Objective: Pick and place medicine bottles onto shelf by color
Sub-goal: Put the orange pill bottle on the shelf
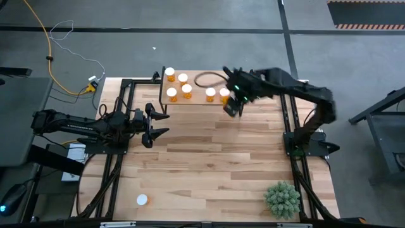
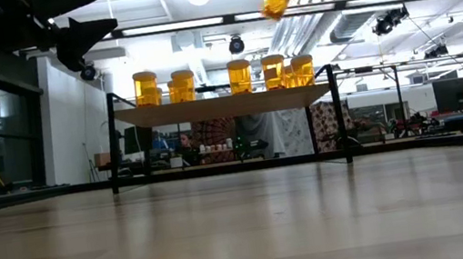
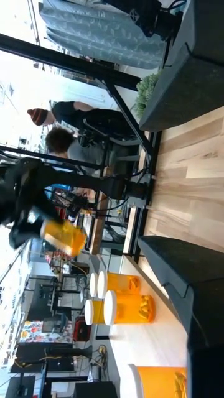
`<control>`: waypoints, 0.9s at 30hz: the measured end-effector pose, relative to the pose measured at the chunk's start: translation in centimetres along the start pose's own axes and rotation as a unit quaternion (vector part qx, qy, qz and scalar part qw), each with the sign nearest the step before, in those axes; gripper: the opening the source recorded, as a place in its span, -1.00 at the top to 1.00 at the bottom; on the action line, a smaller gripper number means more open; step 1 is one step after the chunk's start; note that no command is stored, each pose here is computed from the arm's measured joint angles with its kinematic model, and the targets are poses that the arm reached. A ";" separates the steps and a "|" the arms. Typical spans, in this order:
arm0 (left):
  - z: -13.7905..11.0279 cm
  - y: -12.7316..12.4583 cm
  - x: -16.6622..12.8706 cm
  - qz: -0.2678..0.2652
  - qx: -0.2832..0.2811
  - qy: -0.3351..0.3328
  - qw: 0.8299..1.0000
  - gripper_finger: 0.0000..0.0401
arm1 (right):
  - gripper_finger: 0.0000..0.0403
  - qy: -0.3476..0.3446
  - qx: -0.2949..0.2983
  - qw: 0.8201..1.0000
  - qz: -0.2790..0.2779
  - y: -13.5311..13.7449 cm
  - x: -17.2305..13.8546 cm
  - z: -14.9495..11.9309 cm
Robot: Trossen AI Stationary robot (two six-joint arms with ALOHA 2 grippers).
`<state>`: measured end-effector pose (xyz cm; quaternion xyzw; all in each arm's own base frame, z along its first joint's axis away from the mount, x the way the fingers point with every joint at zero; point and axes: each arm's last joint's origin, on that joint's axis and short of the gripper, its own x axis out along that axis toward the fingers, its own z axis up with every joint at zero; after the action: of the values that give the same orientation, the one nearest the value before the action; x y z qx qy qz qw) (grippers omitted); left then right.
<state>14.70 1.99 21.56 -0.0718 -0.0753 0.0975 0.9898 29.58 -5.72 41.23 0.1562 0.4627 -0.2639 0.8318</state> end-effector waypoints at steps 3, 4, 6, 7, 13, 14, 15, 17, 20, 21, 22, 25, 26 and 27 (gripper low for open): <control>0.0 0.0 0.0 0.000 -0.005 0.000 1.000 -0.40 | -0.03 0.002 -0.003 1.000 -0.031 -0.9 1.4 2.9; 0.0 0.0 0.0 0.000 -0.005 0.000 1.000 -0.40 | -0.03 0.004 -0.002 0.999 -0.037 -1.2 2.0 3.8; 0.0 0.0 0.0 0.000 -0.005 0.000 1.000 -0.40 | -0.03 0.011 0.000 0.999 -0.049 -1.9 3.2 5.3; 0.0 0.0 0.0 0.000 -0.006 0.000 1.000 -0.40 | -0.03 0.018 0.001 0.998 -0.056 -2.3 3.9 6.0; 0.0 0.0 0.0 -0.001 -0.004 0.000 1.000 -0.40 | -0.03 0.079 0.023 0.993 -0.079 -5.1 8.2 6.8; 0.0 0.0 0.0 -0.001 -0.004 0.000 1.000 -0.40 | -0.03 0.093 0.029 0.992 -0.083 -5.6 8.7 6.6; 0.0 0.0 0.0 -0.001 -0.004 0.000 1.000 -0.40 | -0.03 0.108 0.038 0.989 -0.090 -6.1 9.2 6.4; 0.0 0.0 0.0 -0.001 -0.004 0.000 1.000 -0.40 | -0.03 0.123 0.049 0.986 -0.100 -6.8 10.1 6.1; 0.0 0.0 0.0 -0.001 -0.004 0.000 1.000 -0.40 | -0.03 0.131 0.051 0.985 -0.098 -7.3 10.7 6.0; 0.0 0.0 0.0 -0.001 -0.004 0.000 1.000 -0.40 | -0.03 0.133 0.050 0.985 -0.098 -7.2 10.8 5.9; 0.0 0.0 0.0 -0.001 -0.004 0.000 1.000 -0.40 | -0.03 0.133 0.050 0.985 -0.098 -7.2 10.9 5.9; 0.0 0.0 0.0 -0.001 -0.004 0.000 1.000 -0.40 | -0.03 0.131 0.051 0.986 -0.093 -7.2 11.0 6.0; 0.0 0.0 0.0 -0.001 -0.004 0.000 1.000 -0.40 | -0.03 0.132 0.052 0.986 -0.089 -7.2 10.9 6.0; 0.0 0.0 0.0 -0.001 -0.004 0.000 1.000 -0.40 | -0.03 0.132 0.053 0.986 -0.086 -7.1 10.9 6.0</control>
<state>14.70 1.98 21.56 -0.0757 -0.0756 0.0966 0.9895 34.25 -17.76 34.91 0.1925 0.5656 -0.3359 0.7282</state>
